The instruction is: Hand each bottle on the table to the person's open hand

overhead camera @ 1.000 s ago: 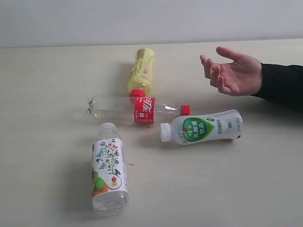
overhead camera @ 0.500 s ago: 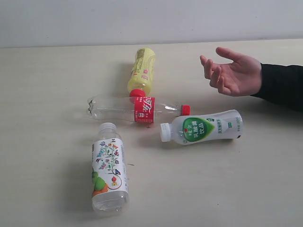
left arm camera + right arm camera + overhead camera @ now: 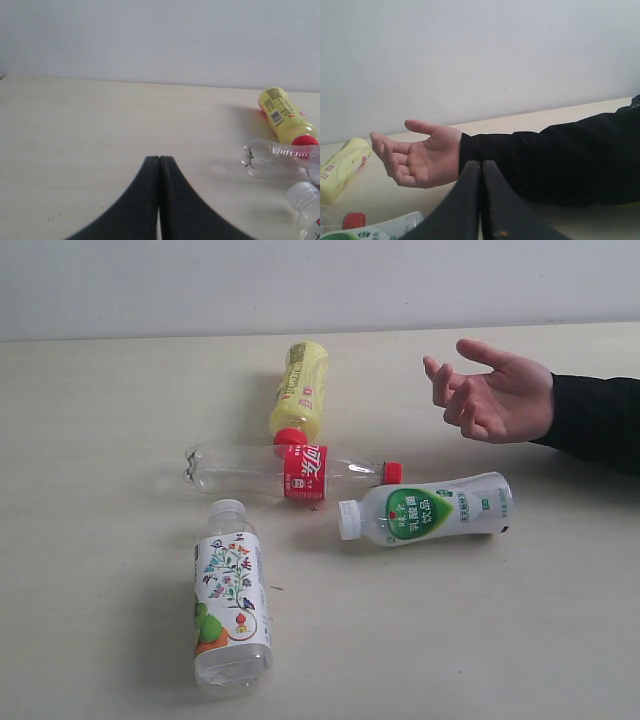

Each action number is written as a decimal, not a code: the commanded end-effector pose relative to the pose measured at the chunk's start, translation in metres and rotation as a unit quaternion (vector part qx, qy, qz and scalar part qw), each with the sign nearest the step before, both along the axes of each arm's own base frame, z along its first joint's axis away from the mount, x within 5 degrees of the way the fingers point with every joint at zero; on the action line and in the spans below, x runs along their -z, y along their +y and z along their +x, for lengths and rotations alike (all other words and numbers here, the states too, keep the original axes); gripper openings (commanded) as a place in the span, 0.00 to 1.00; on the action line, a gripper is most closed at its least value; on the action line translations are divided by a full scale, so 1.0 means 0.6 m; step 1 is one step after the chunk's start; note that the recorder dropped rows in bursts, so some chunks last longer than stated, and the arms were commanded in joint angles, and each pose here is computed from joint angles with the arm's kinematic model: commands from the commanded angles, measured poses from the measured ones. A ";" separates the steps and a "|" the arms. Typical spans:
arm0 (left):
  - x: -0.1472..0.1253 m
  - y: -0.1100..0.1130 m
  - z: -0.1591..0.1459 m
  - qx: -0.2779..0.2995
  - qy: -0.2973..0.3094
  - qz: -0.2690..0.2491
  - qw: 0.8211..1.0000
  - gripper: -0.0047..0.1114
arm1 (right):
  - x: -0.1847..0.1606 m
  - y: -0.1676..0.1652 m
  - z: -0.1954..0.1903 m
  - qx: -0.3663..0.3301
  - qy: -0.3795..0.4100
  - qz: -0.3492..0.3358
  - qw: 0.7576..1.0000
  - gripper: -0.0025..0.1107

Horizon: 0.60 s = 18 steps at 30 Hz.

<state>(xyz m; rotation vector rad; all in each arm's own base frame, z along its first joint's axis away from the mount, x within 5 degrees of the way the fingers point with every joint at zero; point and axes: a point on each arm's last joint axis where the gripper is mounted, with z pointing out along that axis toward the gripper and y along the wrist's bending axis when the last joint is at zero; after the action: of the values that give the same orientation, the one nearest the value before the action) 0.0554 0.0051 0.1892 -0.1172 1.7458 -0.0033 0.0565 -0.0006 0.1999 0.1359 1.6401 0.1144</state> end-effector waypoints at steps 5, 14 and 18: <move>-0.002 0.000 -0.001 0.003 -0.007 0.002 1.000 0.04 | -0.018 0.001 0.000 -0.001 -0.066 0.036 0.997 0.02; -0.002 0.000 -0.001 0.003 -0.007 0.002 1.000 0.04 | -0.021 0.001 0.000 -0.001 -0.077 0.055 0.995 0.02; -0.002 0.000 -0.001 0.003 -0.007 0.002 1.000 0.04 | -0.006 0.002 0.000 -0.003 -0.026 0.038 0.999 0.02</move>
<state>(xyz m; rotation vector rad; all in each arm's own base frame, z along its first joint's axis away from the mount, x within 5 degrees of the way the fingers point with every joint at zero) 0.0554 0.0051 0.1892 -0.1172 1.7458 -0.0033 0.0567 0.0003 0.2102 0.2247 1.5186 0.2378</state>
